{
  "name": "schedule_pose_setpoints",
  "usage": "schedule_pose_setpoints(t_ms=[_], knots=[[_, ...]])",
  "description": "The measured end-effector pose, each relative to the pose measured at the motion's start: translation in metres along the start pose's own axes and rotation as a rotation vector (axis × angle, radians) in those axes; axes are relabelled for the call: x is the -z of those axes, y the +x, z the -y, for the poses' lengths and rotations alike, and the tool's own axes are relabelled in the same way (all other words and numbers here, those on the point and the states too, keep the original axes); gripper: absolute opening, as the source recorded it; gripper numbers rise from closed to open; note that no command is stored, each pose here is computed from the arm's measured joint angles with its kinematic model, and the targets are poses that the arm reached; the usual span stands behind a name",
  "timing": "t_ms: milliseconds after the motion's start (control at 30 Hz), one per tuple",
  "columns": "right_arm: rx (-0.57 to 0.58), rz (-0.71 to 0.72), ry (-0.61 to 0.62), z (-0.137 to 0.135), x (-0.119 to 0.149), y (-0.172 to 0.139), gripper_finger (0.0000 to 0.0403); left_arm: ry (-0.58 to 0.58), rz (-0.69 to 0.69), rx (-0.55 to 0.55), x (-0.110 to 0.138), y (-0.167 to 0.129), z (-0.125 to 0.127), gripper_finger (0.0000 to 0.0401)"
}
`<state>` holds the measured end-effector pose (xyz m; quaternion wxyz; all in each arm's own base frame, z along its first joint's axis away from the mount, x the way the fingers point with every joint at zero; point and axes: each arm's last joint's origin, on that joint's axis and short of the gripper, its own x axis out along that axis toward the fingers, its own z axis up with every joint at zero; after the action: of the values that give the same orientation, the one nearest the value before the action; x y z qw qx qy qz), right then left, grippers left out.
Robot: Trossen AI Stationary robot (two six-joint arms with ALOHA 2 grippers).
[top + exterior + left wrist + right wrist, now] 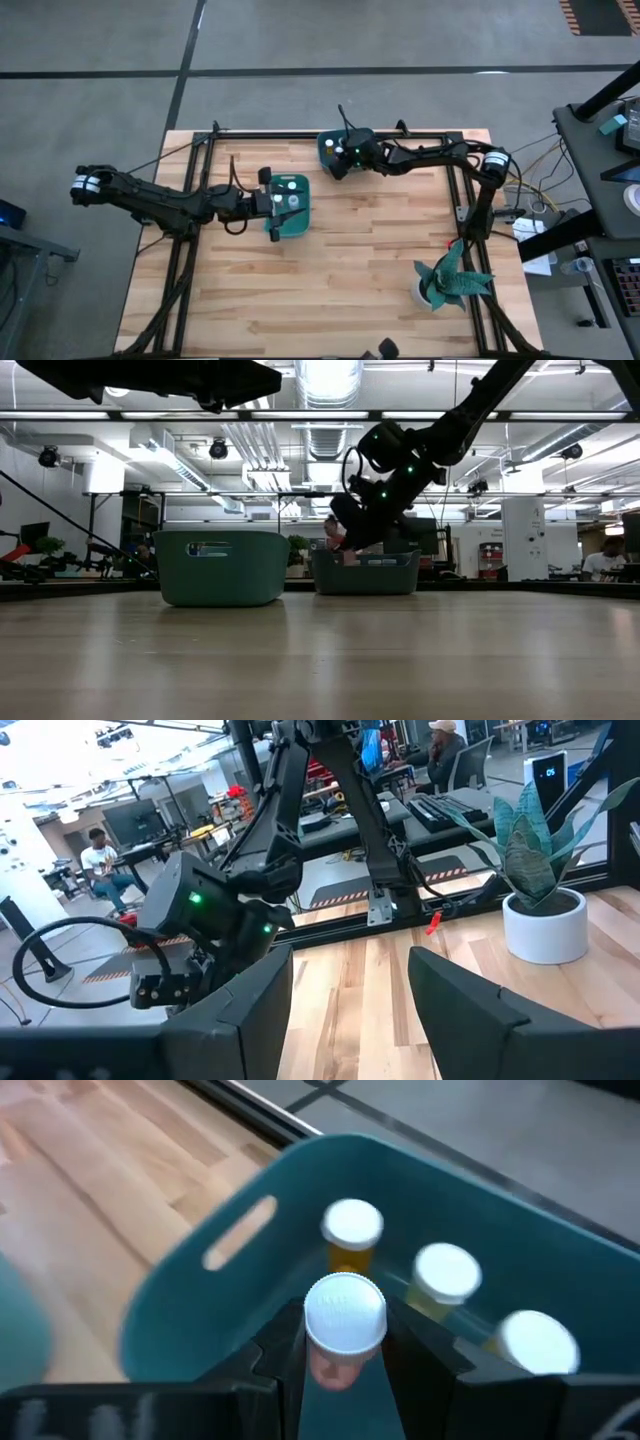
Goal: Pick and place medicine bottles into bin by pill shape (circle, oval)
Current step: Put the pink tablet pill bottle into the blue bin
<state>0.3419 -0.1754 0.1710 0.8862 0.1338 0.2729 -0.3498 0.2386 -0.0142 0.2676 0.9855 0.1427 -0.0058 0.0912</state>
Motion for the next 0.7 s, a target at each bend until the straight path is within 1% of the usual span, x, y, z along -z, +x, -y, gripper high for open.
schedule_pose_setpoints(t_ms=[100, 500, 700], knots=[[0.032, -0.007, -0.011, 0.0017, 0.0044, 0.0007, 0.0105, 0.0, 0.0, 0.0, 0.0001, 0.0, 0.0, 0.0184], [0.043, -0.004, -0.012, 0.0024, 0.0059, 0.0008, 0.0115, 0.0, -0.001, 0.001, 0.0004, 0.0001, 0.0001, 0.0184], [0.076, 0.004, -0.006, 0.0038, 0.0082, 0.0009, 0.0117, 0.0, -0.001, 0.001, 0.0004, 0.0001, 0.0001, 0.0184]])
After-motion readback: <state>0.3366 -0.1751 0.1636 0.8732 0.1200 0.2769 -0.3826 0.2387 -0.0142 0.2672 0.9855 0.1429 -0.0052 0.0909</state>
